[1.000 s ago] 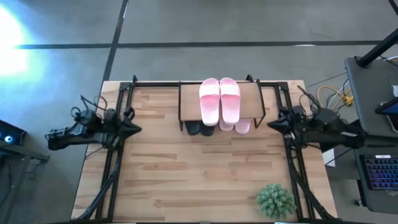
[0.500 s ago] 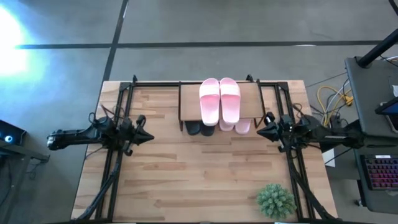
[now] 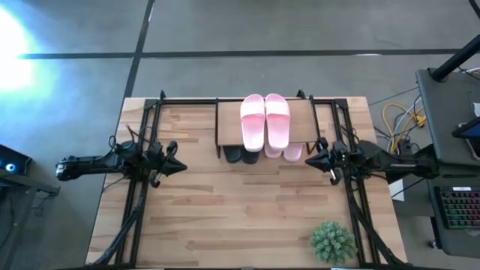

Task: Pick and place slides into the shelf
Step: Return to Home Position

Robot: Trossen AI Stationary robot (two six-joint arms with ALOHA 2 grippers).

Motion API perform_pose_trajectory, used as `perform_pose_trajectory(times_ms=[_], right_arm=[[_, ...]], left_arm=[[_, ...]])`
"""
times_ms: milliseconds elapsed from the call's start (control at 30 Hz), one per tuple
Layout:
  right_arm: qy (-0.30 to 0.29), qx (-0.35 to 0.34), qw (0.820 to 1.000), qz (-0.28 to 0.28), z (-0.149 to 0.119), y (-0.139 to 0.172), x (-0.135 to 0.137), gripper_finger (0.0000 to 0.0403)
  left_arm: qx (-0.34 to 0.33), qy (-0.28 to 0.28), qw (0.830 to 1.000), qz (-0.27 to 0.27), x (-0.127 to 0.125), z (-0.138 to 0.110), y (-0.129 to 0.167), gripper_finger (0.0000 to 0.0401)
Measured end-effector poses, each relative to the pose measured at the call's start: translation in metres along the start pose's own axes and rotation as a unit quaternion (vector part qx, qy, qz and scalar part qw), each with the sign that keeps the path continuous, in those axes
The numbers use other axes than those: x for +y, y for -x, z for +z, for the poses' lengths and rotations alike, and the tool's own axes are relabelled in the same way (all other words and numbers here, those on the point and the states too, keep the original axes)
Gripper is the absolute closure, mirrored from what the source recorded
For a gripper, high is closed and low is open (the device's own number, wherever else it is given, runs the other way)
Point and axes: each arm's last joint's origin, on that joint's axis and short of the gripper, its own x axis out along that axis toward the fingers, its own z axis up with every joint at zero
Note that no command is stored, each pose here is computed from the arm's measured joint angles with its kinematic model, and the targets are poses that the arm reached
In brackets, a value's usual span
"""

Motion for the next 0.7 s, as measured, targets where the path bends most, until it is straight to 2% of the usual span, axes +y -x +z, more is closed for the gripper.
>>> perform_pose_trajectory(times_ms=[167, 700], right_arm=[[-0.005, 0.025, 1.0, -0.009, -0.0048, -0.0003, -0.0018, 0.039], [-0.005, 0.029, 1.0, -0.01, -0.0055, -0.0006, -0.002, 0.039]], left_arm=[[-0.001, 0.0, 1.0, 0.0, 0.0, 0.0001, 0.0001, 0.0399], [-0.001, 0.0, 1.0, -0.001, 0.0001, -0.0002, 0.0001, 0.04]])
